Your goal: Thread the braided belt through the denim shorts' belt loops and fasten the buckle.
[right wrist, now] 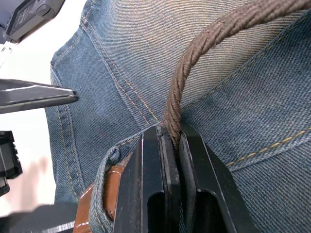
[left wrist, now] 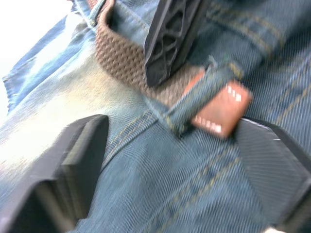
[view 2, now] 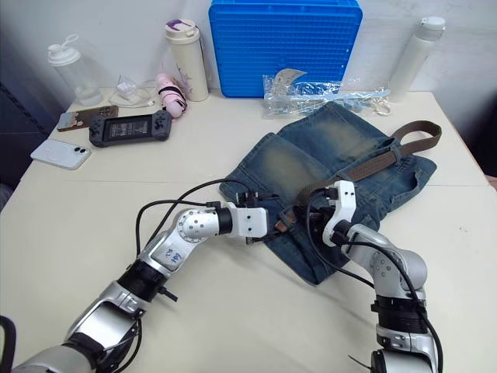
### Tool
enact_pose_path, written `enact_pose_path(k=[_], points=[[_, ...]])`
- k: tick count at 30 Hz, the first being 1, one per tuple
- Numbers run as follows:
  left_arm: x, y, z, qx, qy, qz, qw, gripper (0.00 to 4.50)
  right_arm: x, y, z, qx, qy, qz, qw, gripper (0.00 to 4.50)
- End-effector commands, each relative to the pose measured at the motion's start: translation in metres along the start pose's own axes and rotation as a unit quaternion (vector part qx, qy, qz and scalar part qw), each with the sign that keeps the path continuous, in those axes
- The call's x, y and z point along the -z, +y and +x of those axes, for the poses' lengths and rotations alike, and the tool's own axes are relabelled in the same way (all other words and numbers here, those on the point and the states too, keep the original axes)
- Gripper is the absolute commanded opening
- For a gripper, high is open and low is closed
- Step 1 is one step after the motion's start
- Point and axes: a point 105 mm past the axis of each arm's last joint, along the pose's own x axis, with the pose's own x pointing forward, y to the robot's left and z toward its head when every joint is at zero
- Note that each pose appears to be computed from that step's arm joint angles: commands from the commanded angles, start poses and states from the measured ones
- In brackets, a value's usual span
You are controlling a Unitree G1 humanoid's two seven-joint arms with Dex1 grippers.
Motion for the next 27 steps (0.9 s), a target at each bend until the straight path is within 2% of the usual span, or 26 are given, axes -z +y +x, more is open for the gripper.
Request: enact_pose_path(k=[1, 2, 6, 7, 15, 19, 21, 24, 27], points=[[-0.016, 0.004, -0.002, -0.017, -0.032, 0.022, 0.999, 2.43, 0.029, -0.018, -0.001, 0.042, 0.048, 0.038, 0.997, 0.0], [-0.016, 0.003, -0.002, -0.017, -0.034, 0.022, 0.999, 1.86, 0.029, -0.018, -0.001, 0.042, 0.048, 0.039, 0.997, 0.0], [-0.019, -0.007, 0.003, -0.009, -0.047, 0.038, 0.998, 0.33, 0.029, -0.018, 0.0, 0.043, 0.047, 0.041, 0.997, 0.0], [-0.018, -0.009, 0.004, -0.007, -0.048, 0.042, 0.998, 0.15, 0.029, -0.017, 0.0, 0.043, 0.047, 0.042, 0.997, 0.0], [-0.022, -0.004, 0.005, -0.034, -0.062, 0.075, 0.995, 0.15, 0.029, -0.015, 0.0, 0.04, 0.045, 0.039, 0.997, 0.0], [-0.019, 0.005, -0.001, -0.056, -0.054, 0.095, 0.992, 0.15, 0.014, -0.006, -0.005, 0.005, 0.006, 0.074, 0.997, 0.0], [-0.018, 0.008, -0.004, -0.062, -0.051, 0.102, 0.992, 0.0, 0.008, -0.001, -0.011, -0.016, -0.005, 0.079, 0.997, 0.82], [-0.014, 0.009, -0.008, -0.064, -0.046, 0.109, 0.991, 0.0, -0.008, 0.002, -0.025, -0.04, -0.034, 0.087, 0.995, 2.03], [-0.012, 0.01, -0.013, -0.062, -0.042, 0.114, 0.991, 0.0, -0.026, 0.001, -0.05, -0.027, -0.039, 0.009, 0.999, 3.44]])
